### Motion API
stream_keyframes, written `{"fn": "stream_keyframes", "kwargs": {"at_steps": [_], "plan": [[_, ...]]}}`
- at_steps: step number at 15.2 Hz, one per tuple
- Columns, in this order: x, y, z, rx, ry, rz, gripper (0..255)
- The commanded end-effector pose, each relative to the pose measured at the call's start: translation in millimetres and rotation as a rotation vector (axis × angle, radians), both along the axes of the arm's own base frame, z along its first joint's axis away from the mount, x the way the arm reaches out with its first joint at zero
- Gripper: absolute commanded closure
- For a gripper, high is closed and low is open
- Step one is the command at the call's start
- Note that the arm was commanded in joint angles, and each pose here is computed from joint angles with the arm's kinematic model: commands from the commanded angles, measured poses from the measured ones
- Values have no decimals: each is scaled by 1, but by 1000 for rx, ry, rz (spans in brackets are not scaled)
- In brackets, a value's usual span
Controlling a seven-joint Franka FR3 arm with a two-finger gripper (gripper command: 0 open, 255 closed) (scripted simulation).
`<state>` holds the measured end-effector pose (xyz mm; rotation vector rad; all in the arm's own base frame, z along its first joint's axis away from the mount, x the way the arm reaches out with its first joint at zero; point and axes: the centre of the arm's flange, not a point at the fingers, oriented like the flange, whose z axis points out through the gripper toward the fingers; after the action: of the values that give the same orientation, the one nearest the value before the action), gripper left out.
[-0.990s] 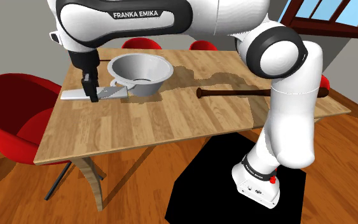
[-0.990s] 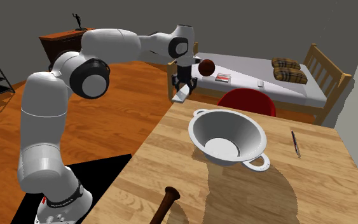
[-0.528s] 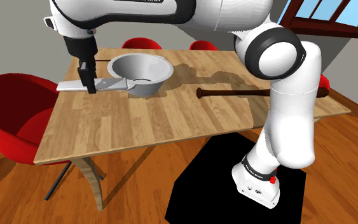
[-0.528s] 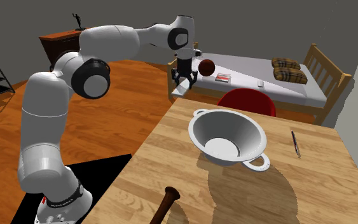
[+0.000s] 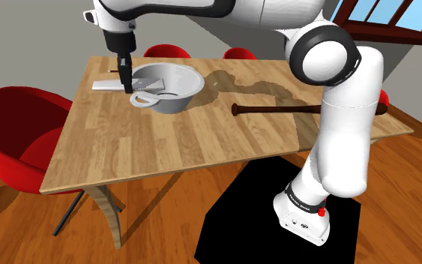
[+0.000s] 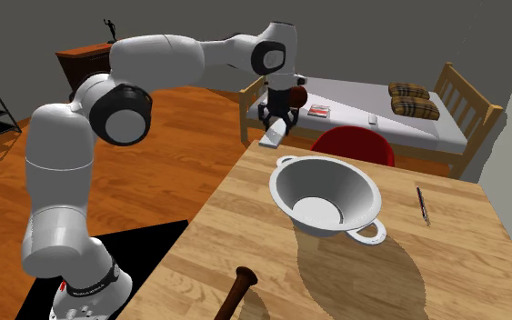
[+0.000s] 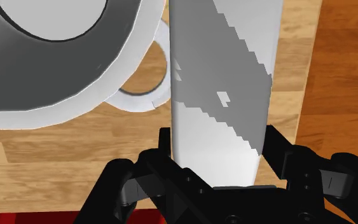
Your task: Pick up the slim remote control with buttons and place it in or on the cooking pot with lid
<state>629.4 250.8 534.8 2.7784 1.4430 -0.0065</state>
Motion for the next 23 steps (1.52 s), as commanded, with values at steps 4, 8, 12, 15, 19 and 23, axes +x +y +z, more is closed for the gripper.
{"fn": "stream_keyframes", "kwargs": {"at_steps": [4,8,12,15,19,23], "plan": [[23,-64,-1,1,-1,1,255],[41,-114,0,1,-1,1,255],[58,-164,0,1,-1,1,255],[71,-201,0,1,-1,1,255],[81,-230,-5,1,-1,1,255],[81,-230,-26,1,-1,1,255]]}}
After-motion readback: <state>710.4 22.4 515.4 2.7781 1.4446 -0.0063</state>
